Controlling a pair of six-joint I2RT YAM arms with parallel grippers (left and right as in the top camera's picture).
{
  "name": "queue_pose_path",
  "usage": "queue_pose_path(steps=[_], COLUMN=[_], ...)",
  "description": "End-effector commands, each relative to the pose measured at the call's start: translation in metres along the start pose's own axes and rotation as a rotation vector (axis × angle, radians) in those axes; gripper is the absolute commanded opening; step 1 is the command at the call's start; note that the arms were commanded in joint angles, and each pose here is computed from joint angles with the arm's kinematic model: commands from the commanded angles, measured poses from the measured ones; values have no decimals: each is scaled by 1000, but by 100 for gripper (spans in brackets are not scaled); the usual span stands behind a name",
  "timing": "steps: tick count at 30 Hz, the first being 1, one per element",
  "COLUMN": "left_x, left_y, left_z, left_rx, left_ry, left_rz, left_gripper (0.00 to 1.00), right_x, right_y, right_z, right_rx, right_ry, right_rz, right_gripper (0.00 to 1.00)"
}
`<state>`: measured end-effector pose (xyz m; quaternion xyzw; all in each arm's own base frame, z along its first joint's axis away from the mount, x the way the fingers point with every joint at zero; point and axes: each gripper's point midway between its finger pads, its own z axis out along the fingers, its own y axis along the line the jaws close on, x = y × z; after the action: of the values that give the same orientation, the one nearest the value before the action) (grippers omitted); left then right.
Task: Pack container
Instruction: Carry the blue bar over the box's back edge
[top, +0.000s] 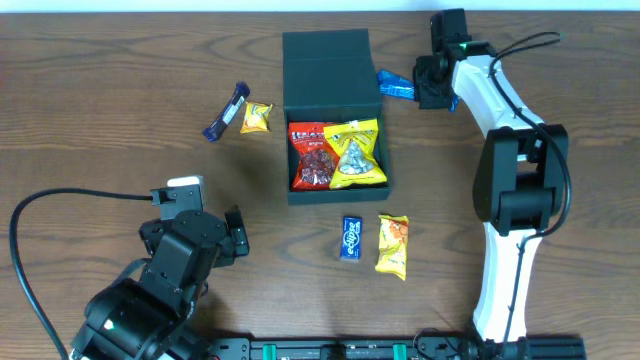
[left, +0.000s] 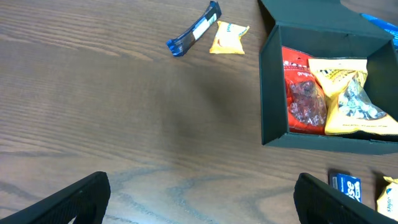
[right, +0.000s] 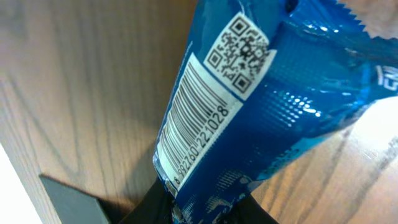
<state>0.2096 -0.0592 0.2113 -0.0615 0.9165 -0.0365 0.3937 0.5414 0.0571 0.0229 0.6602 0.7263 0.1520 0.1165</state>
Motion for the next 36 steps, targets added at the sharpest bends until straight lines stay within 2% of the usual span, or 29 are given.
queue_pose_path(steps=[1, 14, 25, 36], left_x=[0, 0, 0, 0], left_y=[2, 2, 2, 2], left_z=[0, 0, 0, 0], left_rx=[-10, -10, -10, -10], left_ry=[0, 0, 0, 0], left_rz=[-8, -8, -7, -8], left_gripper=[96, 95, 95, 95], right_x=[2, 7, 9, 21], right_y=[3, 13, 37, 30], right_z=[1, -14, -77, -125], right_rx=[-7, -46, -142, -152], right_ry=[-17, -2, -51, -49], right_rz=[-164, -518, -810, -1099], right_gripper=[10, 12, 15, 14])
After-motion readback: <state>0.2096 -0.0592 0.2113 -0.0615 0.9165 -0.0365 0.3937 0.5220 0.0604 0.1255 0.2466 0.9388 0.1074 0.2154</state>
